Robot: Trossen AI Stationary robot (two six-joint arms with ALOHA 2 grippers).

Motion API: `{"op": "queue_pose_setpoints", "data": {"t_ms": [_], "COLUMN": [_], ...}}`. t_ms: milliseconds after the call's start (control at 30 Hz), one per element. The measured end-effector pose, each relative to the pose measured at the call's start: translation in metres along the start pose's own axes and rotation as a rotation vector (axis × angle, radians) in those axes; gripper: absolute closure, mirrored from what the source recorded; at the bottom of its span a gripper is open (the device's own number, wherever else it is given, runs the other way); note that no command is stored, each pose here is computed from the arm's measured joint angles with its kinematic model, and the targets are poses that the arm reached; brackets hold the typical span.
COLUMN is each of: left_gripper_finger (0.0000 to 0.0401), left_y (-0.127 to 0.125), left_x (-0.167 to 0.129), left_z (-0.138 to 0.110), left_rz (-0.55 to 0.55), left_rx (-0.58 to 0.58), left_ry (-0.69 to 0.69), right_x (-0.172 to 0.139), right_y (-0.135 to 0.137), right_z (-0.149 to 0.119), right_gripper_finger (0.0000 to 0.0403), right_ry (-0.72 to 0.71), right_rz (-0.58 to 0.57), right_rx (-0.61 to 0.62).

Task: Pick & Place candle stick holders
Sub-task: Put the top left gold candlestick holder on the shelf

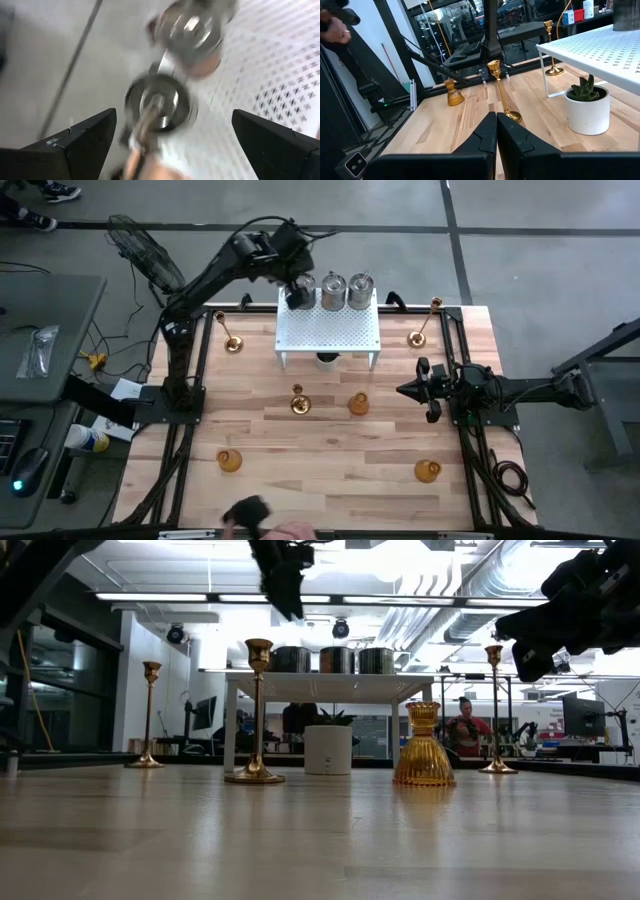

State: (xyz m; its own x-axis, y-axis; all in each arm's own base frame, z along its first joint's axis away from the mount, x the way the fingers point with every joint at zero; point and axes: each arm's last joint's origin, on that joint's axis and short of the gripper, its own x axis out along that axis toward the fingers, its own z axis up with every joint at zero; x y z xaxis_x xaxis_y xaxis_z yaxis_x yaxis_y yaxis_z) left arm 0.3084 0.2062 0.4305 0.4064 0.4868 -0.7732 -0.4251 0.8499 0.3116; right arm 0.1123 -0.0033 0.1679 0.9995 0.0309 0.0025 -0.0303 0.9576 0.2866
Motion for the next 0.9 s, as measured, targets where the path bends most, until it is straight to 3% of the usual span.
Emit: {"op": "queue_pose_setpoints", "data": {"t_ms": [167, 367, 567, 900], "left_gripper_finger": [0.0013, 0.0013, 0.0013, 0.0013], "left_y": [0.007, 0.011, 0.008, -0.003], "left_x": [-0.016, -0.013, 0.000, -0.035], "left_z": [-0.029, -0.042, -0.061, -0.109], "left_rz": [0.074, 0.075, 0.143, 0.362], "left_rx": [-0.292, -0.602, -0.643, -0.789], "left_ry": [0.230, 0.263, 0.364, 0.318], "right_x": [0.000, 0.000, 0.000, 0.000], "right_y": [0.000, 0.000, 0.000, 0.000], "right_z": [0.000, 0.000, 0.000, 0.000], "right_gripper_finger": [0.0400, 0.0400, 0.0400, 0.0400], "right_ry": [0.000, 0.000, 0.000, 0.000], "right_rz": [0.000, -0.001, -0.003, -0.001], "right_rx": [0.000, 0.000, 0.000, 0.000]}}
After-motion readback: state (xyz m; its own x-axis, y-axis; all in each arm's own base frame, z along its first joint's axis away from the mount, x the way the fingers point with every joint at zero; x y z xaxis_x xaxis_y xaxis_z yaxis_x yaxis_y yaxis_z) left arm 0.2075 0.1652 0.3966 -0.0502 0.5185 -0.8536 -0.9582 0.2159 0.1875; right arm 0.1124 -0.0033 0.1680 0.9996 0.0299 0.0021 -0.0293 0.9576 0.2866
